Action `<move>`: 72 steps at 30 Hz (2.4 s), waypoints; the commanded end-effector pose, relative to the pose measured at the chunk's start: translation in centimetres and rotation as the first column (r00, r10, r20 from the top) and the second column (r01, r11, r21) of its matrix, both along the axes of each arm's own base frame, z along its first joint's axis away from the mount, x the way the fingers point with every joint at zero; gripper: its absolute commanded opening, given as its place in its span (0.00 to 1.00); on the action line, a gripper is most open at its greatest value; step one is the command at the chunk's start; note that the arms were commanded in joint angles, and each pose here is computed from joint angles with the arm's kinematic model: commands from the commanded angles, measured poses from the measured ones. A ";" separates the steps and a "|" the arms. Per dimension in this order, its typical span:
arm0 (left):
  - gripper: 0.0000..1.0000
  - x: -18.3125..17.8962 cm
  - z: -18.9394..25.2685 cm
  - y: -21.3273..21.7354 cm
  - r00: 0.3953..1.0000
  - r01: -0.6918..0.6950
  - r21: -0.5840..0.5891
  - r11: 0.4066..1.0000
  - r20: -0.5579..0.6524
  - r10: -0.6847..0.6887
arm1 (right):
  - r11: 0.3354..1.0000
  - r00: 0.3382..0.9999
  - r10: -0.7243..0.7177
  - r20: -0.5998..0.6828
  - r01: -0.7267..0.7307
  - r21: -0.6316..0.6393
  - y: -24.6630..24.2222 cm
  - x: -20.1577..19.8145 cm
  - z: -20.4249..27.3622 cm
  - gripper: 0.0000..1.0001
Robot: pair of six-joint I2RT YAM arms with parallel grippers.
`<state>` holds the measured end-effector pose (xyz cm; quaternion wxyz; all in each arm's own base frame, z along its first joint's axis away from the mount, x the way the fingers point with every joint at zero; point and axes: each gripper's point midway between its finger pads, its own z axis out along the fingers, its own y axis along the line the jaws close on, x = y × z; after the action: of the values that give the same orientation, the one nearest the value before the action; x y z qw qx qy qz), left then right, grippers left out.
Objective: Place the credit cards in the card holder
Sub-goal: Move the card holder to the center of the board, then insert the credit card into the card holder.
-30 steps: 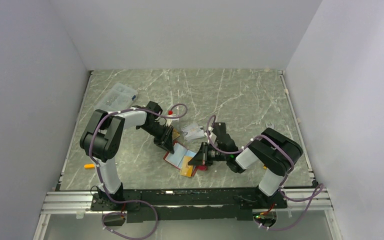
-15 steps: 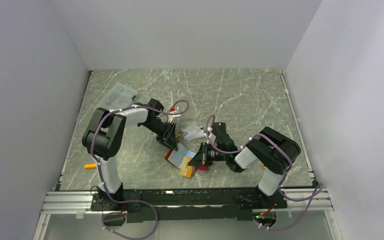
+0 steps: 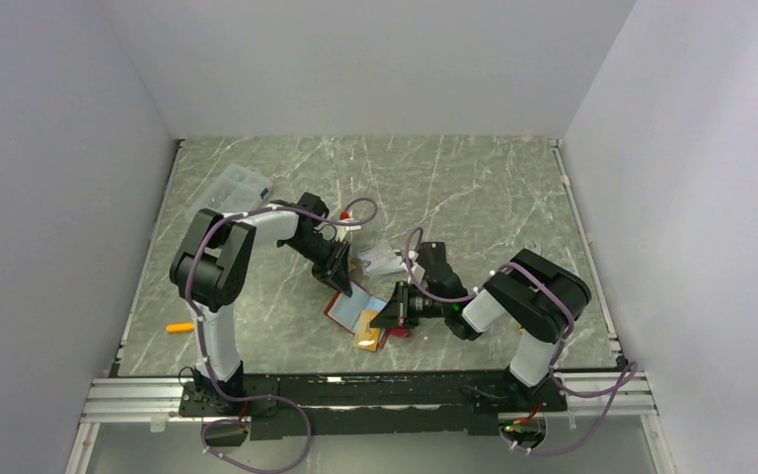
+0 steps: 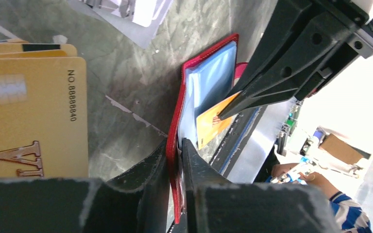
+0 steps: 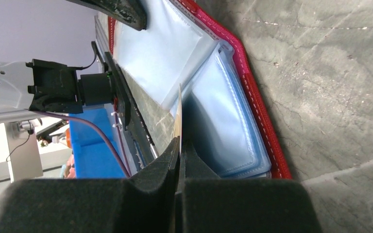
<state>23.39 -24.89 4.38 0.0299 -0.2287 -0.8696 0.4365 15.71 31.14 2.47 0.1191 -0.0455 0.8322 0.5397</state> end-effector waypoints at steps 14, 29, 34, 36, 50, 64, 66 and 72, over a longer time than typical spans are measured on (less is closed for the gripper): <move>0.12 -1.2 -0.2 0.6 0.996 0.065 0.045 0.997 0.059 -0.067 | 0.997 0.997 -0.079 0.014 0.079 0.001 -0.5 2.8 0.0 0.00; 0.12 -2.2 0.5 0.4 1.000 0.015 0.000 1.000 0.026 -0.015 | 0.958 0.957 -0.285 0.061 0.287 -0.024 -2.3 4.4 0.6 0.00; 0.09 -1.2 0.5 0.8 0.997 -0.073 0.006 0.997 -0.012 0.073 | 0.940 0.938 -0.339 0.074 0.341 -0.017 -1.7 4.3 1.3 0.00; 0.04 0.0 0.6 0.8 0.992 -0.126 -0.003 0.992 -0.027 0.126 | 0.930 0.927 -0.364 0.094 0.367 -0.011 -1.8 4.4 2.1 0.00; 0.00 1.1 -0.3 -0.5 0.960 -0.275 -0.058 0.960 -0.075 0.271 | 0.852 0.831 -0.514 0.214 0.523 0.014 -4.7 5.5 7.1 0.00; 0.05 0.2 -0.7 0.6 0.969 -0.245 -0.022 0.969 -0.024 0.245 | 0.854 0.849 -0.506 0.153 0.518 -0.053 -4.0 4.8 2.5 0.00; 0.07 0.3 -0.6 0.7 0.970 -0.245 -0.020 0.969 -0.017 0.244 | 0.854 0.849 -0.507 0.151 0.518 -0.048 -3.8 4.9 2.5 0.00; 0.09 0.2 -0.5 0.7 0.970 -0.243 -0.022 0.970 -0.014 0.243 | 0.861 0.855 -0.501 0.136 0.508 -0.019 -2.8 5.0 2.5 0.00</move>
<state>23.35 -24.18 2.96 0.0013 -0.0990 -0.8891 0.4470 20.04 27.57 4.01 0.2923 0.1328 0.8369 0.4434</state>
